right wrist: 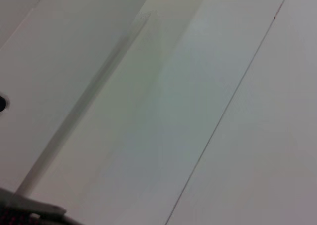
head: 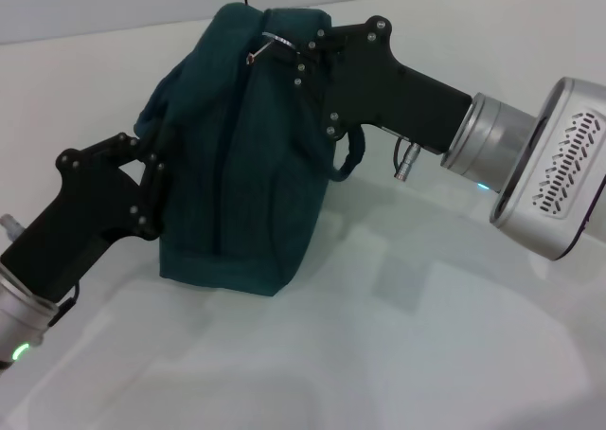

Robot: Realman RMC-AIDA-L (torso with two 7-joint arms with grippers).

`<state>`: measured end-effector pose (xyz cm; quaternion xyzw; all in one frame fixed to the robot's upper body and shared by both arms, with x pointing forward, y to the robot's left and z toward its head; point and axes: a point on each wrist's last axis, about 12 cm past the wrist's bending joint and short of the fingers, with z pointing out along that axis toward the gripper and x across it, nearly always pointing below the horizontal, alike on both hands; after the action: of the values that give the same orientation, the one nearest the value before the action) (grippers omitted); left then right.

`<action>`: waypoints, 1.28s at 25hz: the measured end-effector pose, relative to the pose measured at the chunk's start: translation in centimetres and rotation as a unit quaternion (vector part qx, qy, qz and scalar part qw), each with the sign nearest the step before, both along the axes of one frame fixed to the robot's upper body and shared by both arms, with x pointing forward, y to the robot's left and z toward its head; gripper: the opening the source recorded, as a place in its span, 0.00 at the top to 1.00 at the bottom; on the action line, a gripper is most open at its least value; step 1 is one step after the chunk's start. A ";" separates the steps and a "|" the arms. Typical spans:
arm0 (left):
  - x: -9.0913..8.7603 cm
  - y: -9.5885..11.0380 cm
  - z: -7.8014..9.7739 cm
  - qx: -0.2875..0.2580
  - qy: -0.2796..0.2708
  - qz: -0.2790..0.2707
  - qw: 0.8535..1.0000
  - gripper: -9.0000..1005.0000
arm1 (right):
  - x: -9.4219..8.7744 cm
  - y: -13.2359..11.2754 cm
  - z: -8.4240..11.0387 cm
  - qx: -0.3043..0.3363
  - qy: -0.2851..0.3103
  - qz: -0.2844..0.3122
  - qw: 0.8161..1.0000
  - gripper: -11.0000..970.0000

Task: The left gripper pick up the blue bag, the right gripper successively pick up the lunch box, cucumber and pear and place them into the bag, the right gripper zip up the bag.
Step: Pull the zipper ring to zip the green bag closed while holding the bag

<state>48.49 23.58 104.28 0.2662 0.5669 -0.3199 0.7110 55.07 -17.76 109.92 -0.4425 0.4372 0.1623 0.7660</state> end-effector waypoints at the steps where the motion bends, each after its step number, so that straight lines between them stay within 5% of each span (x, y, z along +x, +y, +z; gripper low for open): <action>1: 0.0 0.0 -0.1 0.004 0.001 0.002 1.000 0.93 | 0.0 0.0 0.0 0.001 0.001 0.000 1.000 0.94; 32: -0.2 1.2 -0.9 0.025 0.012 0.038 0.999 0.93 | 0.2 -1.3 -1.2 0.047 0.068 -0.057 0.995 0.93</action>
<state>48.29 24.76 103.38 0.2579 0.5931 -0.2815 0.7088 55.31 -19.09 108.74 -0.3680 0.5047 0.1681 0.7626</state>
